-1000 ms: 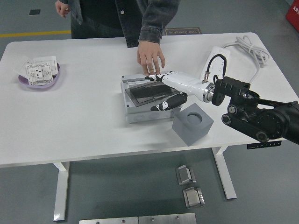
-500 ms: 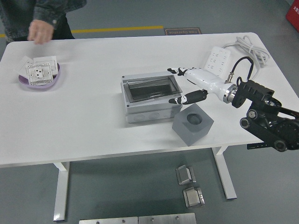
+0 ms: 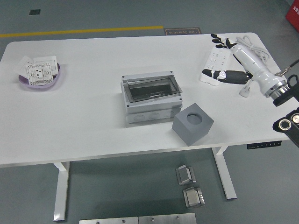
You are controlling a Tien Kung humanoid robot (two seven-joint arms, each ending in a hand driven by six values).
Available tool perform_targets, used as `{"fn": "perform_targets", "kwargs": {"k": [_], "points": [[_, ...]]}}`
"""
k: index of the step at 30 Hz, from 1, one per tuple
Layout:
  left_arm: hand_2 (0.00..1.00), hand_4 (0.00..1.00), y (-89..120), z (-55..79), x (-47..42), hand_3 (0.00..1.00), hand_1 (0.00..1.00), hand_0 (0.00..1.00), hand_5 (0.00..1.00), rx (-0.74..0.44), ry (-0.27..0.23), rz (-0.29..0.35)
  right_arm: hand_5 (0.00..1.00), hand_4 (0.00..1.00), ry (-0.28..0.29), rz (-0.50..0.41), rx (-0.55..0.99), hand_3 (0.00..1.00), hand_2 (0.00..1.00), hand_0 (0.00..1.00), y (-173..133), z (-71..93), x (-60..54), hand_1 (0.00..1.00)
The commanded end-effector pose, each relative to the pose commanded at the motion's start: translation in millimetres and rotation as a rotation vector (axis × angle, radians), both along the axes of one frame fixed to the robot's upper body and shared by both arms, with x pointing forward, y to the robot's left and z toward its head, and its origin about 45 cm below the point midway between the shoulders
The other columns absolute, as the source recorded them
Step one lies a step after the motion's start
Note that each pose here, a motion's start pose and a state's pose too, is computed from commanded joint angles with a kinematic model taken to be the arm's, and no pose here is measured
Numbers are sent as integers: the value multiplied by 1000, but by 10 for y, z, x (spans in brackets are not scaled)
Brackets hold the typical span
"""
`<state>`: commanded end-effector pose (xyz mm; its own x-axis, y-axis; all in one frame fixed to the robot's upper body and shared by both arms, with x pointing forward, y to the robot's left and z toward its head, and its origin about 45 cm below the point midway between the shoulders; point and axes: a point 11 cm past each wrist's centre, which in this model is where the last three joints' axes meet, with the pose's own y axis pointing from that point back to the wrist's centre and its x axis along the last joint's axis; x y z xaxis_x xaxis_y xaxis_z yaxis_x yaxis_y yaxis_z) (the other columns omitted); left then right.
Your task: Pick up the cylinder from the cube,place it in the box,flap close box
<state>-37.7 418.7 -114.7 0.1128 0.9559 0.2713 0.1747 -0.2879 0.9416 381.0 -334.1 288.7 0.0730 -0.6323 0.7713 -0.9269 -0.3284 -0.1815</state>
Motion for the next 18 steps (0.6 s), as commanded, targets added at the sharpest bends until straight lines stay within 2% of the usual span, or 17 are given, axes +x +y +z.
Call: {"fn": "perform_targets", "kwargs": {"k": [4, 5, 10, 11, 18], "points": [[548, 490, 2, 0, 24, 650, 712, 679, 180, -1, -6, -2, 651, 927, 11, -66, 190, 988, 885, 890, -320, -122, -143, 829], [548, 492, 5, 1, 31, 650, 710, 680, 180, -1, -7, -3, 656, 924, 15, -86, 230, 922, 839, 882, -401, -156, -183, 793], [548, 492, 39, 11, 86, 650, 710, 680, 180, 4, -17, -5, 656, 924, 42, -191, 395, 922, 839, 882, -782, -319, -371, 793], [548, 492, 45, 13, 93, 649, 711, 680, 183, 5, -19, -5, 651, 913, 45, -203, 417, 870, 807, 864, -822, -333, -391, 769], [548, 493, 68, 20, 83, 650, 710, 679, 180, 10, -20, 2, 644, 910, 25, -248, 549, 852, 793, 852, -1034, -294, -468, 761]]}}
